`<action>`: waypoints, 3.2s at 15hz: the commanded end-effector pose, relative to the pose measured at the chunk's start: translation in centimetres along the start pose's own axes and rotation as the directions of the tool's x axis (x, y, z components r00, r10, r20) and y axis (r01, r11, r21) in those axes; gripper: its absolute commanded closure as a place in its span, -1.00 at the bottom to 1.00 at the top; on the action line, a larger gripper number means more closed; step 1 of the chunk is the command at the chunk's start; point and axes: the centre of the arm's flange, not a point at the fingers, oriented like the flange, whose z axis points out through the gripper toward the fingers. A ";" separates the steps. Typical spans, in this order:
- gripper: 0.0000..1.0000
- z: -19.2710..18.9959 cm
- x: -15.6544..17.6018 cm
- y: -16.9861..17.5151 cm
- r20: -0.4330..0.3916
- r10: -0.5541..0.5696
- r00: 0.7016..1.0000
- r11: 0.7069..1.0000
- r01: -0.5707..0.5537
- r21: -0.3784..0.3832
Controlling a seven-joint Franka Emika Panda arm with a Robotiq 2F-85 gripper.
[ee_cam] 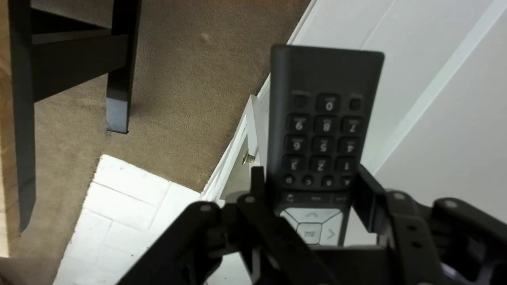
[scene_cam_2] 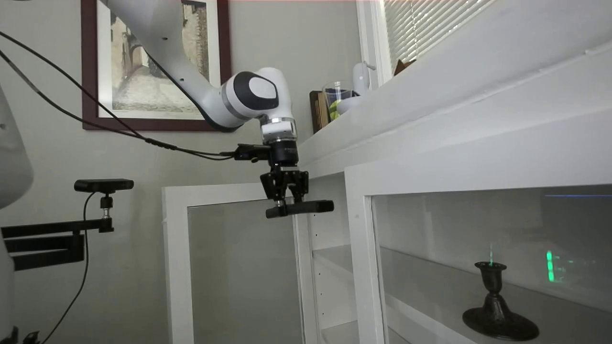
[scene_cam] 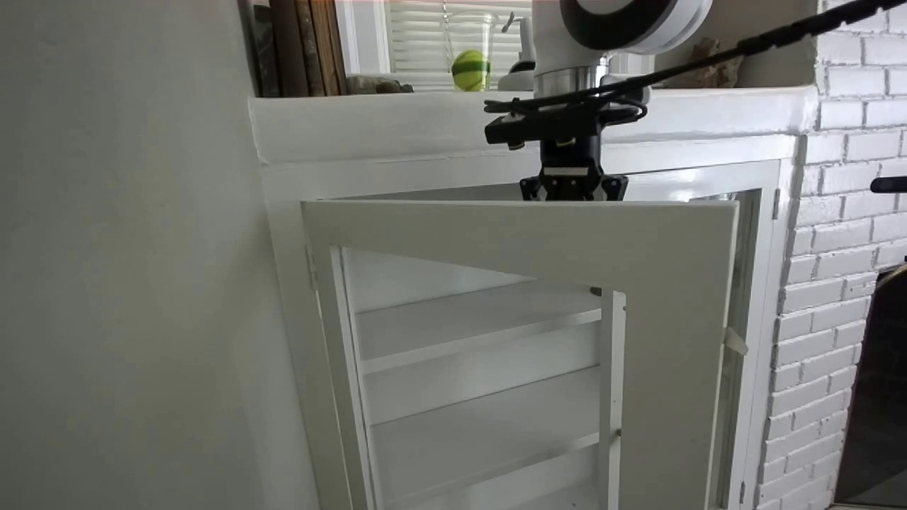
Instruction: Put the remote in the cabinet
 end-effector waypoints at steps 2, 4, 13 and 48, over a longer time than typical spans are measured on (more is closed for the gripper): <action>0.40 2.6 -1.9 -0.7 -0.048 -0.004 0.999 0.997 0.007 0.072; 0.40 3.6 -2.6 -1.0 -0.080 -0.024 0.997 0.994 0.032 0.105; 0.40 4.6 -3.4 -1.7 -0.125 -0.092 0.988 0.959 0.122 0.255; 0.40 13.5 -2.8 -9.2 -0.187 -0.057 0.981 0.867 0.142 0.478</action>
